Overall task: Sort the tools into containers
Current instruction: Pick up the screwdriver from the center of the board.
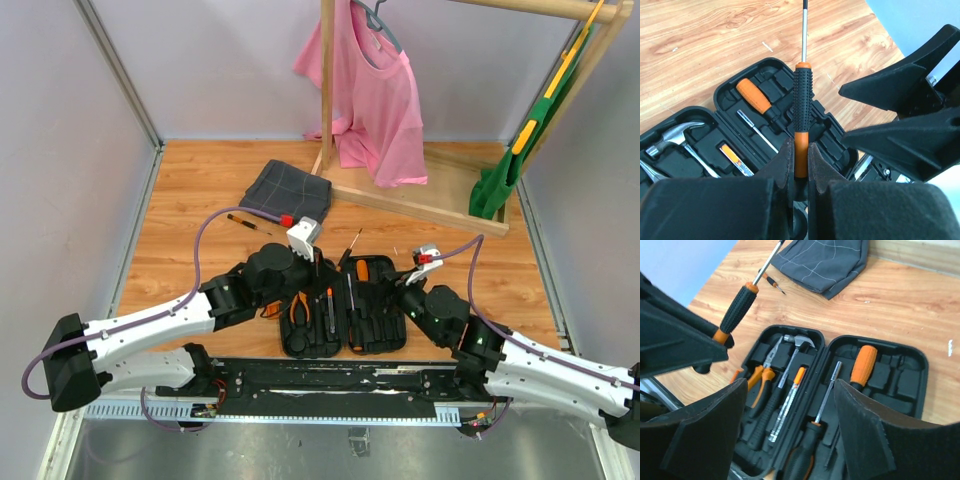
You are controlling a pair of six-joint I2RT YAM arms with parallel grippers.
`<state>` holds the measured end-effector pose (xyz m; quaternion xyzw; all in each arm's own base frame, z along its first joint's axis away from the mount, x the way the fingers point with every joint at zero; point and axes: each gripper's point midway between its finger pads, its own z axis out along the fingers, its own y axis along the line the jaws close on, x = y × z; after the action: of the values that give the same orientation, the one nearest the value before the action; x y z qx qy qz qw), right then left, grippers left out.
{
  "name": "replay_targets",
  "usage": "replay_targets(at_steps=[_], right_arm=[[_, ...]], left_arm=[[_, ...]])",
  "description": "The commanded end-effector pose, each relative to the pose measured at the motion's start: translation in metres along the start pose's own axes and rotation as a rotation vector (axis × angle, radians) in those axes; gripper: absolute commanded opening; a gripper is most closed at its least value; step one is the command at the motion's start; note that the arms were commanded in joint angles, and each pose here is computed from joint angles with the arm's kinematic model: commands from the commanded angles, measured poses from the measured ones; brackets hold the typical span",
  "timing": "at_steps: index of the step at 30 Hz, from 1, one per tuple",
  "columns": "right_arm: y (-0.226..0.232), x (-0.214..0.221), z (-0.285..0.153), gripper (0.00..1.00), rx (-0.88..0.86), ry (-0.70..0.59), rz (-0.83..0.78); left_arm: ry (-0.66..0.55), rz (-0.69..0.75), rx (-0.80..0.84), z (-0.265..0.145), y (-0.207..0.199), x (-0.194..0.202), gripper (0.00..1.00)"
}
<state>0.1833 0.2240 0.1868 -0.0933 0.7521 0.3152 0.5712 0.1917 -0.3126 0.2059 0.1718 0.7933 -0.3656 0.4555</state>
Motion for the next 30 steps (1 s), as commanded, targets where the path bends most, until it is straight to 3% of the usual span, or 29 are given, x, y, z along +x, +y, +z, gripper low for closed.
replay_targets(at_steps=[1,6,11,20,30], right_arm=[[0.006,-0.033,0.001,0.68,0.044,-0.123,0.268],[0.014,-0.055,0.007,0.61,0.016,-0.243,0.491],[0.028,-0.069,0.015,0.57,-0.038,-0.288,0.605],[0.042,-0.066,0.031,0.52,-0.075,-0.258,0.681],[0.046,-0.063,0.040,0.34,-0.108,-0.239,0.711]], left_arm=[[-0.073,-0.014,0.026,-0.004,-0.006,-0.013,0.01],[-0.088,-0.022,0.045,-0.006,-0.009,-0.015,0.00],[-0.081,-0.016,0.054,-0.005,-0.010,-0.014,0.00],[-0.087,-0.022,0.090,-0.004,-0.017,-0.015,0.00],[-0.072,-0.017,0.130,-0.004,-0.023,-0.010,0.01]])
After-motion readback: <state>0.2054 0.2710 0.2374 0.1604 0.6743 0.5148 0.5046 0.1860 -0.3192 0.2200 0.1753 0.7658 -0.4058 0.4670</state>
